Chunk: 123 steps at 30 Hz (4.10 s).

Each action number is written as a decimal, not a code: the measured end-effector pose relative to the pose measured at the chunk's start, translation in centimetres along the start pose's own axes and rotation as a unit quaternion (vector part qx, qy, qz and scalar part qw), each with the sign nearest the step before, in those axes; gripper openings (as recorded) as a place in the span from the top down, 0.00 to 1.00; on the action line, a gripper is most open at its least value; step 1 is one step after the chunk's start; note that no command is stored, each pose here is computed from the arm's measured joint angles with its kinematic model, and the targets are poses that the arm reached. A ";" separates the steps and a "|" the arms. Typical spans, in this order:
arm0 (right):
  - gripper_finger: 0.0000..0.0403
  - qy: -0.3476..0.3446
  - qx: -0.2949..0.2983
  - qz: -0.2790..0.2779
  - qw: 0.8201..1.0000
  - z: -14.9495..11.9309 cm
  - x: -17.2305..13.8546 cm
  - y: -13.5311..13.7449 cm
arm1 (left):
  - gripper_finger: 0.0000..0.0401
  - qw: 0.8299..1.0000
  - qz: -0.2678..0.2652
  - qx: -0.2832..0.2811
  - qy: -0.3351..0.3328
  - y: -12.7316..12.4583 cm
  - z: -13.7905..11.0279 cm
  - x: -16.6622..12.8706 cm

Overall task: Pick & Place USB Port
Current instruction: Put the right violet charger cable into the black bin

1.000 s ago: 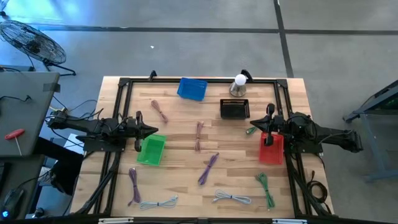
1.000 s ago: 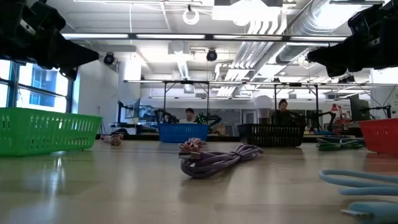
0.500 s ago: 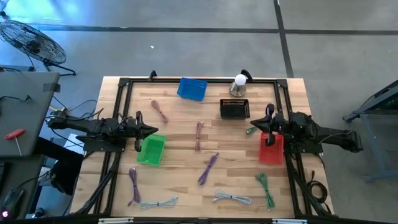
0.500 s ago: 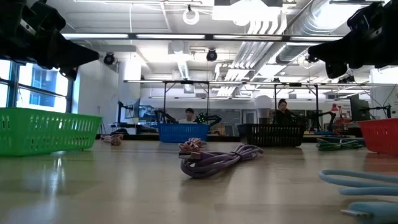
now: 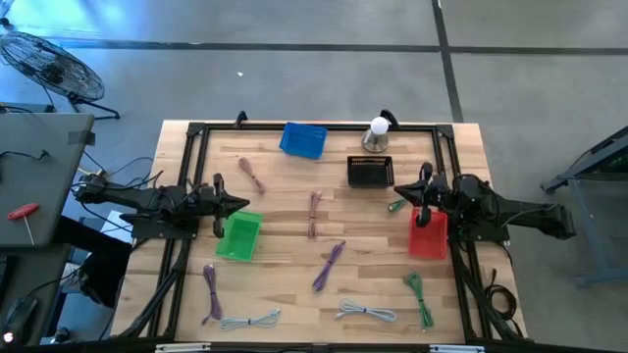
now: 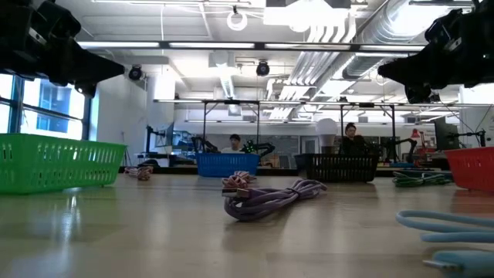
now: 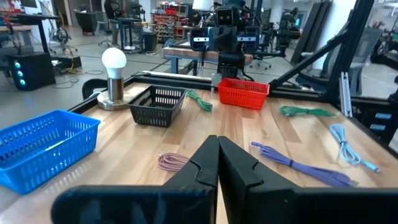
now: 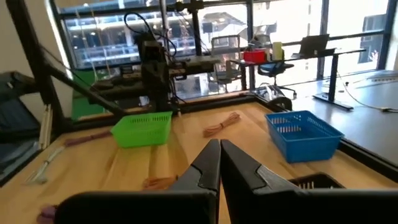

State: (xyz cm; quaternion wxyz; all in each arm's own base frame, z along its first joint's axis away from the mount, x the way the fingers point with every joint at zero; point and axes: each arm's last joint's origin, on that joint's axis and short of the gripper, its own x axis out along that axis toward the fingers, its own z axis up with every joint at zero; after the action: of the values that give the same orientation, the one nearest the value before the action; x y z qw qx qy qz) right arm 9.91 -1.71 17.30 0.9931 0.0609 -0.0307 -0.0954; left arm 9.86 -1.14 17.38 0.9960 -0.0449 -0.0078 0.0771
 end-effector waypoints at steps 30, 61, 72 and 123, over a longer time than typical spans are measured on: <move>0.61 0.056 -0.104 0.149 0.982 12.1 6.0 2.9 | 0.60 0.998 0.022 -0.029 -0.053 0.1 2.0 -0.2; 0.60 0.402 -0.390 0.265 0.785 8.4 20.4 13.5 | 0.60 0.999 -0.029 -0.019 -0.019 -0.2 1.4 -0.2; 0.60 0.493 -0.402 0.295 0.713 2.3 24.1 15.4 | 0.60 0.998 -0.046 -0.021 -0.023 -0.3 1.5 -0.2; 0.67 0.551 -0.361 0.318 0.682 -4.9 25.9 16.5 | 0.60 0.998 -0.052 -0.044 -0.008 -0.3 1.2 -0.2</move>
State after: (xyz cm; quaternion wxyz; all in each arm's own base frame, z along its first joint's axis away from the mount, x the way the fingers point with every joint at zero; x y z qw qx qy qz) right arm 38.74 9.90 15.81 0.7463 -0.2741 0.5416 0.2731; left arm 9.67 -1.38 18.63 0.9956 -0.0876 -0.0214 0.0251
